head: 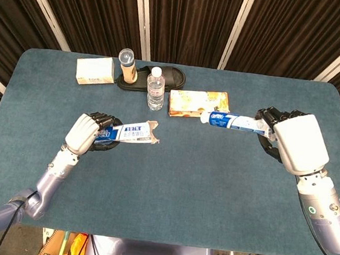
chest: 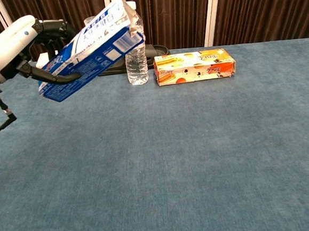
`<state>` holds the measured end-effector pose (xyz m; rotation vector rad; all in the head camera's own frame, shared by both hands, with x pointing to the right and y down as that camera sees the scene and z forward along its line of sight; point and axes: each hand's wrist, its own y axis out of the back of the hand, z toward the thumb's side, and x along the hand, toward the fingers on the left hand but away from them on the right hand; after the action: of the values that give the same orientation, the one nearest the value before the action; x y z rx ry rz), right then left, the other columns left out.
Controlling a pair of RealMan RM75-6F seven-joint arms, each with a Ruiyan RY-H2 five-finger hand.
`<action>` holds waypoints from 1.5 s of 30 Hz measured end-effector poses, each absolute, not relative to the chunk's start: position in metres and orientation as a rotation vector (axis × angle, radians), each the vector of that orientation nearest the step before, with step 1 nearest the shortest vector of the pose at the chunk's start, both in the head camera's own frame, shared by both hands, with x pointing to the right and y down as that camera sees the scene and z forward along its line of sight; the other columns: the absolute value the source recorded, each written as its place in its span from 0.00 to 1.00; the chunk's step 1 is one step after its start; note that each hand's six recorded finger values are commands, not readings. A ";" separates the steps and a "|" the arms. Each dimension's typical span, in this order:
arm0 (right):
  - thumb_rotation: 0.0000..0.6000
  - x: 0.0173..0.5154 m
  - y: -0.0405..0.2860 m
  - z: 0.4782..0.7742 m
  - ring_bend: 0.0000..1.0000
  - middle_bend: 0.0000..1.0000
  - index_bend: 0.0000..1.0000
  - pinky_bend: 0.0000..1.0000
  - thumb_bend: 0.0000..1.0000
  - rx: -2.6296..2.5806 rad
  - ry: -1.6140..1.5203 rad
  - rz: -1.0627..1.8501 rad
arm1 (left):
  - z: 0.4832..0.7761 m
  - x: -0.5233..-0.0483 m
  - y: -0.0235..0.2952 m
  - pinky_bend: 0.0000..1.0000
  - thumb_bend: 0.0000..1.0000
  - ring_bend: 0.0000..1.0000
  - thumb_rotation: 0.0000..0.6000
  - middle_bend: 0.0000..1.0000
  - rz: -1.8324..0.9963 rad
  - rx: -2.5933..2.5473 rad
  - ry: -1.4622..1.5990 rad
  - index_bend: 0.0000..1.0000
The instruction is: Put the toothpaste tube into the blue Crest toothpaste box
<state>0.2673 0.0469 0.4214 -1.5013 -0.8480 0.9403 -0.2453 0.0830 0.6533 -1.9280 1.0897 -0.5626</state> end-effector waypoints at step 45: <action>1.00 0.233 0.065 0.398 0.73 0.85 0.92 0.73 0.47 -1.688 -0.850 0.833 | 0.647 -0.145 0.077 0.58 0.37 0.49 1.00 0.51 -0.256 -2.009 1.265 0.35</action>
<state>0.2334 0.0650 0.3982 -1.6881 -0.8498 0.8327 -0.1451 0.0768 0.6473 -2.0094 1.2652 -0.2564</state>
